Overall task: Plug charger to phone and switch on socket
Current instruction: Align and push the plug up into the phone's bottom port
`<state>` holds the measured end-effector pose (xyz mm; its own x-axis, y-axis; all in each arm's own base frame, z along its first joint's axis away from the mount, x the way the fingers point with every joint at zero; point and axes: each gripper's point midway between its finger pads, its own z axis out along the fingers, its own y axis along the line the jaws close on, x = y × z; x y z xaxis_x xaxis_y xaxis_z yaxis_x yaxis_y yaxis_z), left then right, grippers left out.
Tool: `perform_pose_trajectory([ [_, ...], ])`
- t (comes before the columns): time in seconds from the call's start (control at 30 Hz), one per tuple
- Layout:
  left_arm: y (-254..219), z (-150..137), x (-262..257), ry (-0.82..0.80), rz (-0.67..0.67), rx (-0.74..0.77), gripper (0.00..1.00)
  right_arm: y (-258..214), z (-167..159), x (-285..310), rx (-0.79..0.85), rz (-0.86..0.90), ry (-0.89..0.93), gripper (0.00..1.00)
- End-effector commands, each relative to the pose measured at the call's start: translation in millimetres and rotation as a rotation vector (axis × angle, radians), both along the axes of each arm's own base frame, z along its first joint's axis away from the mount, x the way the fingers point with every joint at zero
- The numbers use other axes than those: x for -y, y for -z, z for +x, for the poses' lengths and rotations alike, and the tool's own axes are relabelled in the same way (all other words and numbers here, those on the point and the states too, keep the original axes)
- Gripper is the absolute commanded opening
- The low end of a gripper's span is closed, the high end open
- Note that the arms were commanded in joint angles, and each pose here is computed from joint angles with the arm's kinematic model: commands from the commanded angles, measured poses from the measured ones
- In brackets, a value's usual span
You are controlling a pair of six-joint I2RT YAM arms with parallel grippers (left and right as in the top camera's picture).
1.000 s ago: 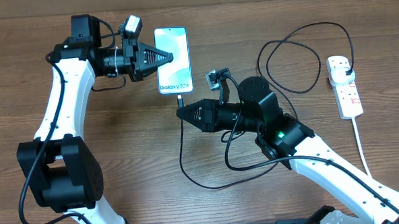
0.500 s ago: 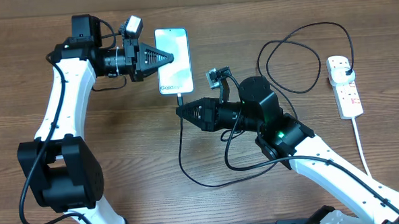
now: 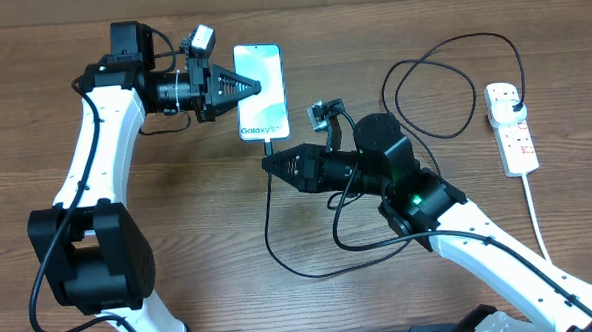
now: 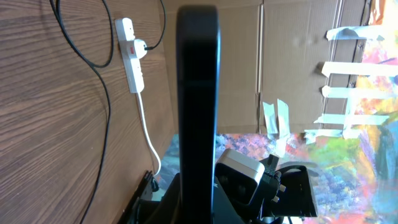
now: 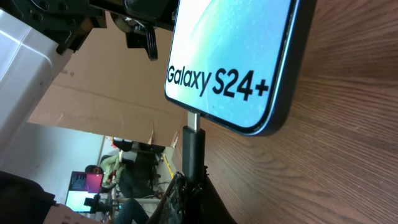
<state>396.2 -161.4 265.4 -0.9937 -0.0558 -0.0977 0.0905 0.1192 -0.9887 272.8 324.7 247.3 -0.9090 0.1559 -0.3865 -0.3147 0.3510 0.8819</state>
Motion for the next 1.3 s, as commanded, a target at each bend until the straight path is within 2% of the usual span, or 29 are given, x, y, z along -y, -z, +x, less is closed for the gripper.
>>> perform_pose_trajectory([
  [0.0,-17.2,-4.7,2.8,0.018,-0.034,0.019,0.04,1.4,1.1,1.3,-0.009,-0.002,0.013,0.04],
  [0.43,-17.2,-4.4,2.8,0.017,-0.034,0.014,0.04,7.4,0.6,2.8,-0.053,-0.013,0.026,0.04],
  [1.27,-12.8,-6.9,12.5,0.032,-0.008,0.015,0.04,6.5,3.1,3.4,-0.041,-0.014,0.037,0.04],
])
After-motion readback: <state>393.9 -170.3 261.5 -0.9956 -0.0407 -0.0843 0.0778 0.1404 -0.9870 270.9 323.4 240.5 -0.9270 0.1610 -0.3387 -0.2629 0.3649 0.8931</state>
